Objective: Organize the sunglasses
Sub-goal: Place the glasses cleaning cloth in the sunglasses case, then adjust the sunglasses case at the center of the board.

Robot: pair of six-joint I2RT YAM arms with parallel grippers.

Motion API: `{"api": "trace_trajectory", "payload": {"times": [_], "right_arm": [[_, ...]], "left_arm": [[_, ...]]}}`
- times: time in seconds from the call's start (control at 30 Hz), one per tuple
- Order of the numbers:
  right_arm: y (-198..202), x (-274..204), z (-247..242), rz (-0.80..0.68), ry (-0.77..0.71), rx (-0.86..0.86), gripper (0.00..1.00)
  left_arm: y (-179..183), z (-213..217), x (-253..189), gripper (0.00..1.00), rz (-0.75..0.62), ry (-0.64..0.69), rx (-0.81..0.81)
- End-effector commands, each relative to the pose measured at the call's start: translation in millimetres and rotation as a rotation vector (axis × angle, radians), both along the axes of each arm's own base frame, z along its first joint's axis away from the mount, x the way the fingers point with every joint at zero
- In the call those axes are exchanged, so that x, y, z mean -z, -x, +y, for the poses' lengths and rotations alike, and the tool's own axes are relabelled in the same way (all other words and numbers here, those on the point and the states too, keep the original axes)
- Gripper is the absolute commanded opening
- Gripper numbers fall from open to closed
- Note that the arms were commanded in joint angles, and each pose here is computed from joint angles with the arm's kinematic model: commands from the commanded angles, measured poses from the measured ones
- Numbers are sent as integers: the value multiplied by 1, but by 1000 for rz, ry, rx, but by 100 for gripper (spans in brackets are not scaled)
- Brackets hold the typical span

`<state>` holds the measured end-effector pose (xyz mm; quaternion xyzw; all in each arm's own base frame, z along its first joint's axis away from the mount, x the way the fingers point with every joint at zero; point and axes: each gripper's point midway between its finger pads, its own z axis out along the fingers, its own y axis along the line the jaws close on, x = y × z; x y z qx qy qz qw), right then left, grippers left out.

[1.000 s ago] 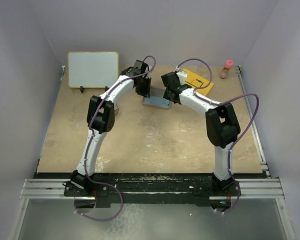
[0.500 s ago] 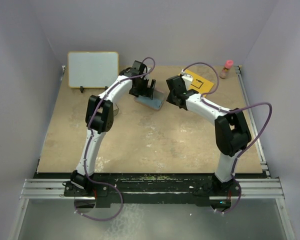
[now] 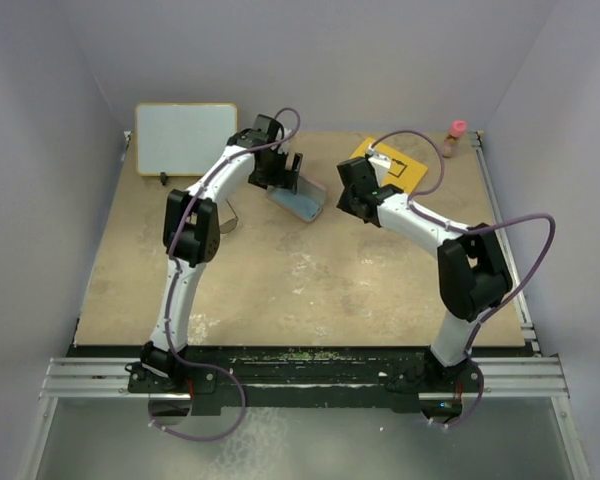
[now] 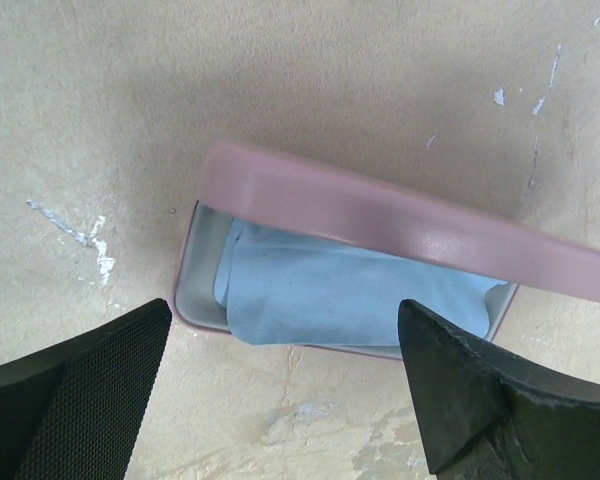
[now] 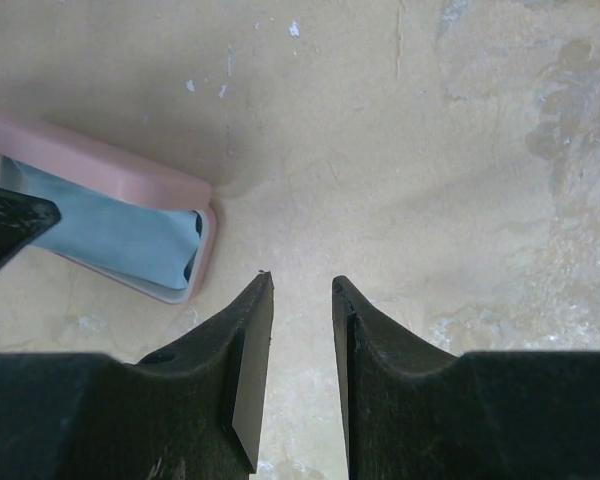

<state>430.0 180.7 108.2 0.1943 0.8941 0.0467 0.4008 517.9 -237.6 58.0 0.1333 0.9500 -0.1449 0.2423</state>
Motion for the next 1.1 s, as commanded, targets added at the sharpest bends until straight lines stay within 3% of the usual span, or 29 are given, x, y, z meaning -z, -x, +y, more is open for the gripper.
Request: {"api": "trace_trajectory", "payload": {"times": [0.0, 0.3, 0.8, 1.07], "right_arm": [[4, -28, -6, -66, -36, 24, 34], [12, -21, -8, -53, -46, 26, 34], [13, -11, -9, -25, -46, 48, 34], [16, -10, -10, -20, -47, 54, 34]], "left_arm": [[-15, 19, -62, 98, -128, 12, -17], [-28, 45, -46, 98, -99, 73, -68], [-12, 5, -16, 97, 67, 380, -27], [-9, 7, -2, 96, 96, 384, -48]]}}
